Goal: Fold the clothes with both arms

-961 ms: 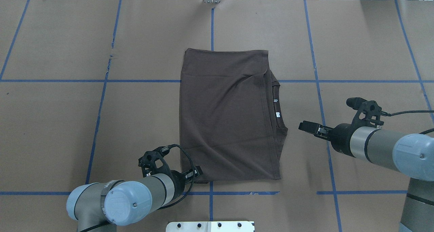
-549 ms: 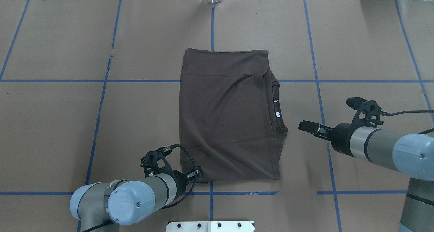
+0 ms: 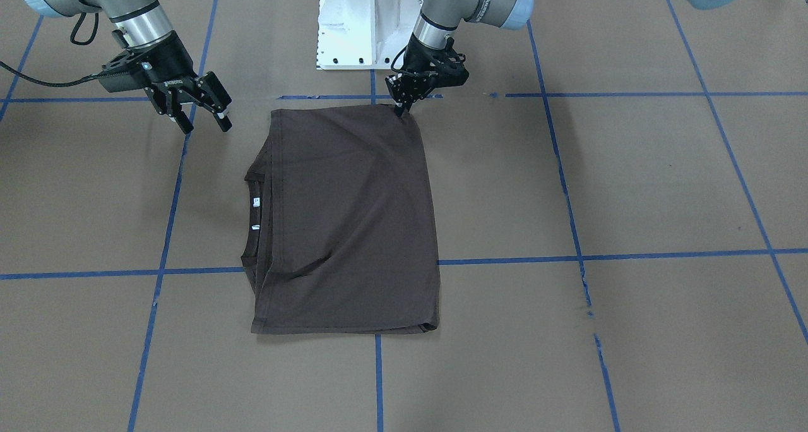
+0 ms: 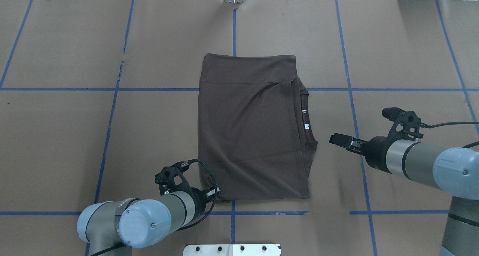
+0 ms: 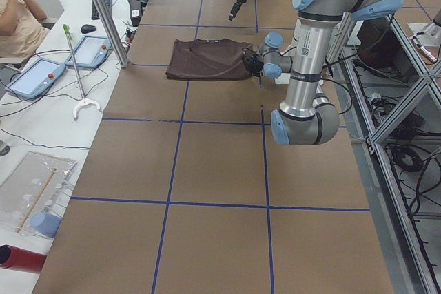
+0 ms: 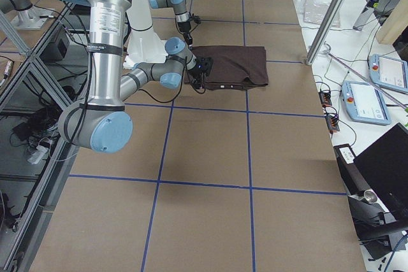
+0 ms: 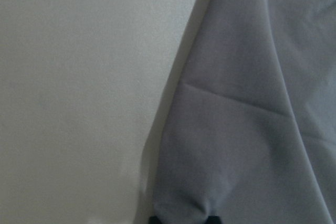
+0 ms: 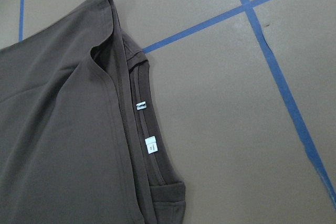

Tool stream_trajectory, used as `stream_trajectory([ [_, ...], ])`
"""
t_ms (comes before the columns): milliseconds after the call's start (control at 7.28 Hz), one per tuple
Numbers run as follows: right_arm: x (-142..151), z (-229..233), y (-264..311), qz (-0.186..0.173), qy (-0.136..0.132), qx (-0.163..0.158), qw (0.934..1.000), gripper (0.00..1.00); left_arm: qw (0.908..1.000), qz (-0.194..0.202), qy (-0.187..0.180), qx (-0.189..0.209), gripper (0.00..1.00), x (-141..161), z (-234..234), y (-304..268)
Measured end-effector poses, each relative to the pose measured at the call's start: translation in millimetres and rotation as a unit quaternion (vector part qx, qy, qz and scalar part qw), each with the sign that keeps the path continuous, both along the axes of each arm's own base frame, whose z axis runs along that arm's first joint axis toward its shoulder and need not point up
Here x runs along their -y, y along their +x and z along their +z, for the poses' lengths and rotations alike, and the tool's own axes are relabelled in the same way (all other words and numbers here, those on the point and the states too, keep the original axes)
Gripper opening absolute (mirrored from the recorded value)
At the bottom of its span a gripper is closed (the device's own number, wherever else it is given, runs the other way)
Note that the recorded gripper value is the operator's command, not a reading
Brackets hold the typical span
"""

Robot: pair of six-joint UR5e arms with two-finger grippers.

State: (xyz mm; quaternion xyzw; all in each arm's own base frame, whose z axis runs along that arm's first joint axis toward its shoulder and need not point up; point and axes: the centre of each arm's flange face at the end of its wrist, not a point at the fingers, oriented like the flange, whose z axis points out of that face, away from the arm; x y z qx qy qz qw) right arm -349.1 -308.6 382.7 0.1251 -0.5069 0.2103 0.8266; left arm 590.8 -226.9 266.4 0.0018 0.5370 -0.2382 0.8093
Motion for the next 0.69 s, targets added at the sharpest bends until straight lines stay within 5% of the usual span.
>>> stream_trajectory([
  [412,3,0,-7,0.015,-0.013,-0.003,0.9998,0.89,1.0000,0.001,0.004,-0.007,0.00,-1,-8,-6],
  [686,12,-21,-31,0.040,-0.057,-0.016,0.9974,0.90,0.9999,0.001,0.005,-0.012,0.00,-1,-13,-9],
])
